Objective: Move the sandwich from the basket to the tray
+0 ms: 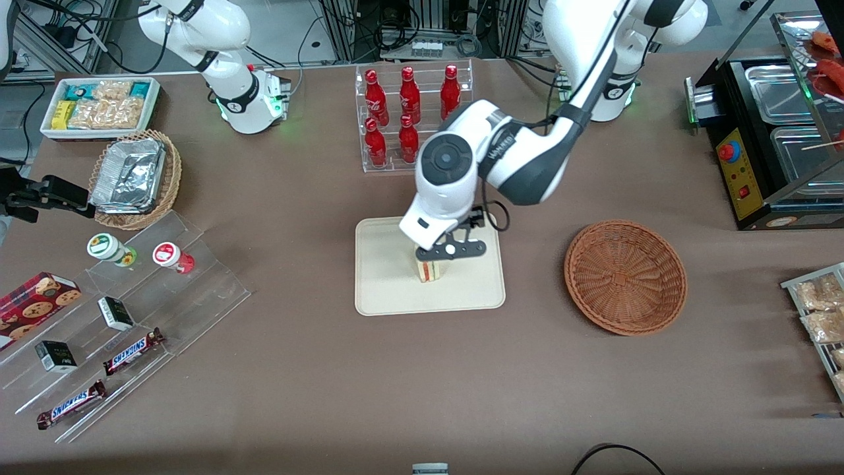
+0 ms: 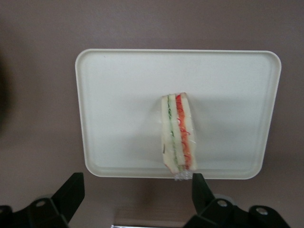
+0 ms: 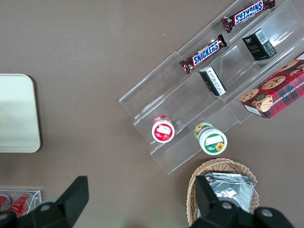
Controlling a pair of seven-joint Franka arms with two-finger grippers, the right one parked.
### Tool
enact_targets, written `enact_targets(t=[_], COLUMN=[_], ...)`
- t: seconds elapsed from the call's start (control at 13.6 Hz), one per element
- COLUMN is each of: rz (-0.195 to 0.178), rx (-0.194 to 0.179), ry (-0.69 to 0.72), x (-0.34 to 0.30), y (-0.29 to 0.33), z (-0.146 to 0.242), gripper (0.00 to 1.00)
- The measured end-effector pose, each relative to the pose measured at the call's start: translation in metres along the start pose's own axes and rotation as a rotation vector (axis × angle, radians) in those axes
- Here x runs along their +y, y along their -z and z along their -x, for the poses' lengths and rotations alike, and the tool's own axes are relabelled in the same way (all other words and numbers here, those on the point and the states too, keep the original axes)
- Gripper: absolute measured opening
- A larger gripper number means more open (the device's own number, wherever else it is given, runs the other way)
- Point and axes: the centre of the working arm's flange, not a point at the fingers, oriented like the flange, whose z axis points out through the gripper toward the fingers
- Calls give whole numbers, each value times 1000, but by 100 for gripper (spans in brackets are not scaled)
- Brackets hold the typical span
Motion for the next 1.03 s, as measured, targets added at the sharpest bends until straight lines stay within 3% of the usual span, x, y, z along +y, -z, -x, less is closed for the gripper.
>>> enact_targets(t=[0.44,1.03], rz=[-9,6], rx=[-58,-98], ry=[-183,-215], x=[-114,-228], y=[53,82], z=[-47,-59], gripper=[100,100])
